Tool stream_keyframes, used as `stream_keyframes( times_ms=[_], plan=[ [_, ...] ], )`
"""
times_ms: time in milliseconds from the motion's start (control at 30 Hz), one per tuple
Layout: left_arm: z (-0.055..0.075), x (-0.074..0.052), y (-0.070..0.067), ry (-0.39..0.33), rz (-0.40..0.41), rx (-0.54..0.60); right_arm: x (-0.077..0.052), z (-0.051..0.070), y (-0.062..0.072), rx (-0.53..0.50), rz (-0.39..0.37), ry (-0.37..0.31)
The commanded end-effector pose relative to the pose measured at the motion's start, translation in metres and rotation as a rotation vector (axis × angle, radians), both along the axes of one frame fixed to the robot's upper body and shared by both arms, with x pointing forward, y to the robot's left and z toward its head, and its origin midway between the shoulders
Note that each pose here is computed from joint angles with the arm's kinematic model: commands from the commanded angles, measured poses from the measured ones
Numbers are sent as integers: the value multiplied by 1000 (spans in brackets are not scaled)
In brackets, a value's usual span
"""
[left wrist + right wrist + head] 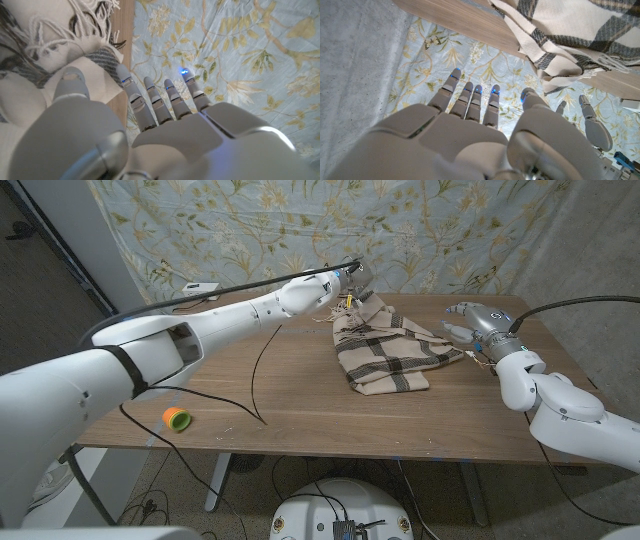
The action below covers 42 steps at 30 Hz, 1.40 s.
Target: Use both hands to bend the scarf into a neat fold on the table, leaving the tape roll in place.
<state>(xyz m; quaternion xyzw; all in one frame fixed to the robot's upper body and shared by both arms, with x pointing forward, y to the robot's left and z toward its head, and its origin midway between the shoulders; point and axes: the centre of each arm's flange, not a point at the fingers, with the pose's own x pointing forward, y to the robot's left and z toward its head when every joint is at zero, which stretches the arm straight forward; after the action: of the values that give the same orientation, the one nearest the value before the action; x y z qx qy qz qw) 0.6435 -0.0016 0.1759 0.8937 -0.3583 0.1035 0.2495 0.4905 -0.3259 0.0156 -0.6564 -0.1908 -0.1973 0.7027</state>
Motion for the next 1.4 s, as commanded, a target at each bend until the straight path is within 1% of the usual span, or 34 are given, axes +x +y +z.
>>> stream_keyframes(
  times_ms=[33, 100, 167, 333, 367, 533, 633, 833, 867, 933, 1033, 1133, 1167, 1267, 1400],
  plan=[
    [-23, 14, -3, -42, -86, 75, 3, 0, -4, 15, 5, 4],
    [-27, 18, -1, -31, -107, 76, 3, 0, -4, 19, 6, 5],
    [-30, 23, -1, -15, -109, 80, 3, 0, -5, 21, 6, 4],
    [-38, 32, -2, 12, -79, 107, 2, 0, -7, 25, 9, 5],
    [-40, 33, -2, 7, -78, 118, 2, 0, -7, 26, 7, 6],
    [-51, 42, -3, -38, -79, 158, 2, -1, -8, 28, 15, 10],
    [-55, 47, -2, -82, -103, 172, 2, -1, -8, 26, 19, 10],
    [-65, 53, 1, -218, -198, 214, 1, -2, -8, 21, 16, 11],
    [-66, 54, 1, -228, -198, 222, 1, -2, -8, 23, 18, 13],
    [-69, 57, 1, -222, -186, 226, 0, -2, -9, 23, 18, 14],
    [-73, 61, 3, -224, -147, 250, 0, -2, -9, 23, 16, 13],
    [-72, 64, 5, -200, -130, 235, 0, -2, -9, 22, 14, 12],
    [-72, 64, 5, -204, -127, 238, 0, -2, -9, 22, 14, 13],
    [-72, 59, 8, -244, -175, 223, 1, -2, -9, 23, 13, 18],
    [-64, 57, 7, -251, -175, 191, 3, -1, -9, 24, 16, 19]
  ],
)
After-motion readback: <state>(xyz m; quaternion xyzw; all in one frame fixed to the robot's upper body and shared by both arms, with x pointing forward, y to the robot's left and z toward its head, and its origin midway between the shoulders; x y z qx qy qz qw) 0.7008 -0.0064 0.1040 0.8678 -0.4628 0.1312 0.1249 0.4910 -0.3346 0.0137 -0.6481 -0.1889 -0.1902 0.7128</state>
